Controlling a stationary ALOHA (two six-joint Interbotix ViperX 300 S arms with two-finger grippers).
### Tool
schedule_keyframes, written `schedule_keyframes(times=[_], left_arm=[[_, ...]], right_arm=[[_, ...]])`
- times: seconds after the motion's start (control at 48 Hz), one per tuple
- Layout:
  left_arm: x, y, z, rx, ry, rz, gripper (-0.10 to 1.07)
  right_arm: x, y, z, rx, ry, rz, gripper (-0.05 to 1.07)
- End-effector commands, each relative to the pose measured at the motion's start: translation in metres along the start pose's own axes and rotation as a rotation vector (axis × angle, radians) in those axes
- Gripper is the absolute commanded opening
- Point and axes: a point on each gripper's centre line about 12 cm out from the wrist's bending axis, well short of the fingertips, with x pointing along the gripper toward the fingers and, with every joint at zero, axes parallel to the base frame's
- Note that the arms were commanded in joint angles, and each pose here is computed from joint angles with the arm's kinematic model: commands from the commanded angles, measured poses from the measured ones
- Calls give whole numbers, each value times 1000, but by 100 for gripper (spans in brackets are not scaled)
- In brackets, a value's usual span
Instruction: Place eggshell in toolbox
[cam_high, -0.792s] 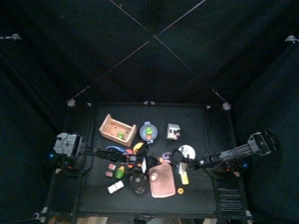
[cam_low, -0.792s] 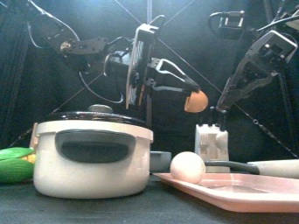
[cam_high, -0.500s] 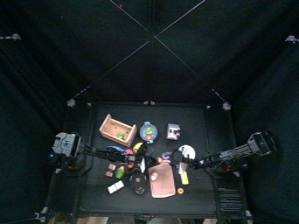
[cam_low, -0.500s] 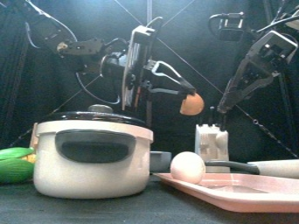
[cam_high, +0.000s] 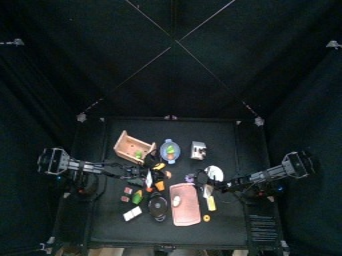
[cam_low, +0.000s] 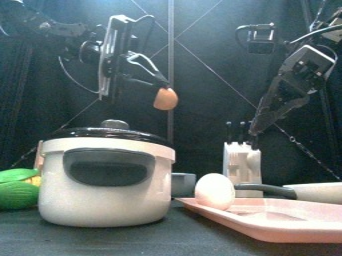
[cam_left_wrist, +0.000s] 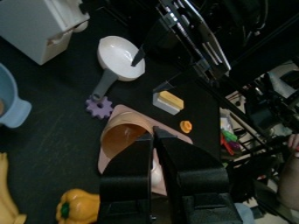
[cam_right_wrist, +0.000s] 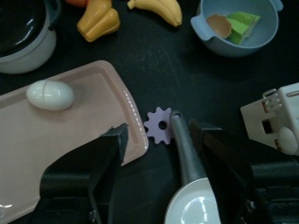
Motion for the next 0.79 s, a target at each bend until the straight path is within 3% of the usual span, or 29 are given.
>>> schedule_keyframes(times=[0.0, 0.208, 0.375, 0.562, 0.771], left_arm=[[-25, -1, 20, 3, -23, 4, 44], [-71, 18, 37, 43, 53, 123, 45], [-97, 45, 46, 109, 59, 248, 46], [-108, 83, 41, 164, 60, 379, 46], [-116, 118, 30, 121, 44, 469, 46]], right_arm=[[-1, 0, 8, 11, -20, 2, 91], [1, -2, 9, 13, -19, -4, 91], [4, -4, 12, 18, -18, -12, 91], [8, -4, 12, 14, -10, -19, 91], [10, -4, 13, 6, -8, -22, 91]])
